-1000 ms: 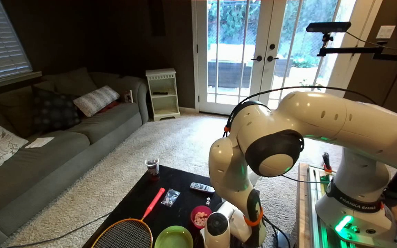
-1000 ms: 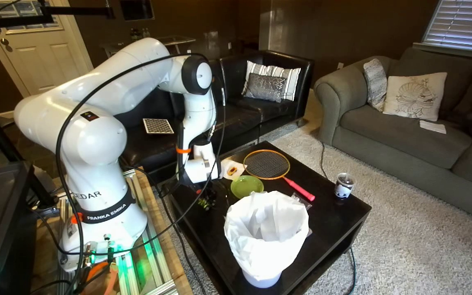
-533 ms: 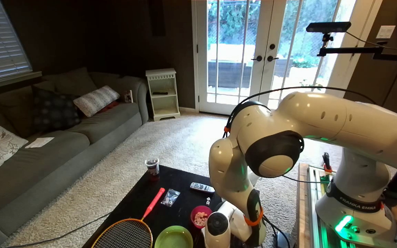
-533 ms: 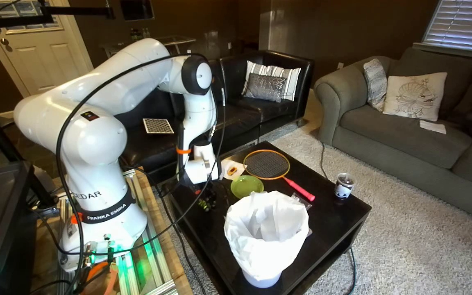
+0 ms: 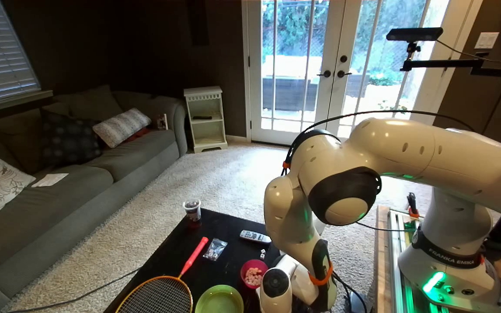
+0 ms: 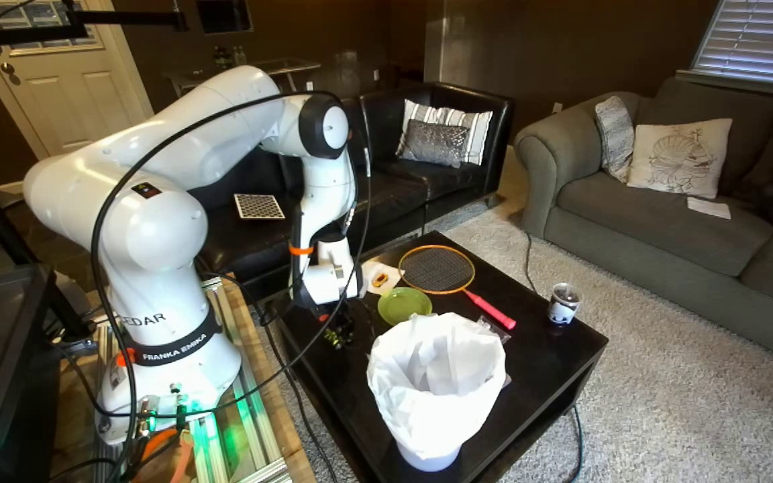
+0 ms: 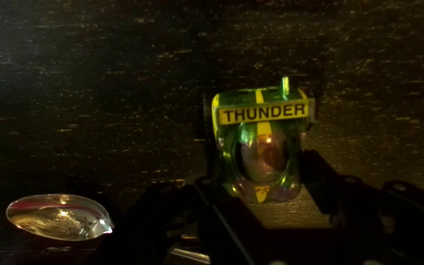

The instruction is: Make the toy car face the green plate

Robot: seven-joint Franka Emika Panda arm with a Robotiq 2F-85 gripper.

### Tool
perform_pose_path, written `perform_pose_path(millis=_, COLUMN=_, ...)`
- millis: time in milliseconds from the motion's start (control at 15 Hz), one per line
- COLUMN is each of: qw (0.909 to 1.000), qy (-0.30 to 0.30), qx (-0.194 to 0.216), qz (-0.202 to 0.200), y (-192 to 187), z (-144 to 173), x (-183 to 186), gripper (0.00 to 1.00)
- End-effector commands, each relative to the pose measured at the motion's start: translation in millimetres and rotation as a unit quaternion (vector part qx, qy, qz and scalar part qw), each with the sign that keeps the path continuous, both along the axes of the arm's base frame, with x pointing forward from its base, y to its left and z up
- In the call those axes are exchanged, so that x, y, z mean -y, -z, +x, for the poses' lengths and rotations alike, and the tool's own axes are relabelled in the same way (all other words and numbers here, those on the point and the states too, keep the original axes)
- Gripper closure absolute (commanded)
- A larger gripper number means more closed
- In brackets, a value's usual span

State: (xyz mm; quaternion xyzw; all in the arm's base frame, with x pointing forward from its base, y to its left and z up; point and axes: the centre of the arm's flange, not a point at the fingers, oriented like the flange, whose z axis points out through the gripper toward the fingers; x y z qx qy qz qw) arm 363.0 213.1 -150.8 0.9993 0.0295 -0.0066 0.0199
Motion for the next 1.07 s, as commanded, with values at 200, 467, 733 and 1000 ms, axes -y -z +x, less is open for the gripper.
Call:
perform_pose_path(millis=200, qw=0.9999, qy=-0.010, qx=0.012, qz=0.001, y=-10.4, z=-2.6, x=-7.7, gripper=0.00)
perform_pose_path(millis=467, qw=0.9994, qy=-0.031, qx=0.015, qz=-0.002, y=-35.0, z=-6.1, x=-21.9, gripper=0.00)
perform_pose_path(millis=733, qw=0.9991, qy=-0.039, qx=0.009, qz=-0.010, y=-70.5, z=-12.7, x=-31.9, gripper=0.00)
perform_pose_path(millis=1000, qw=0.9989, qy=-0.038, qx=-0.002, qz=-0.028, y=-103.6, z=-20.5, x=-30.7, gripper=0.00)
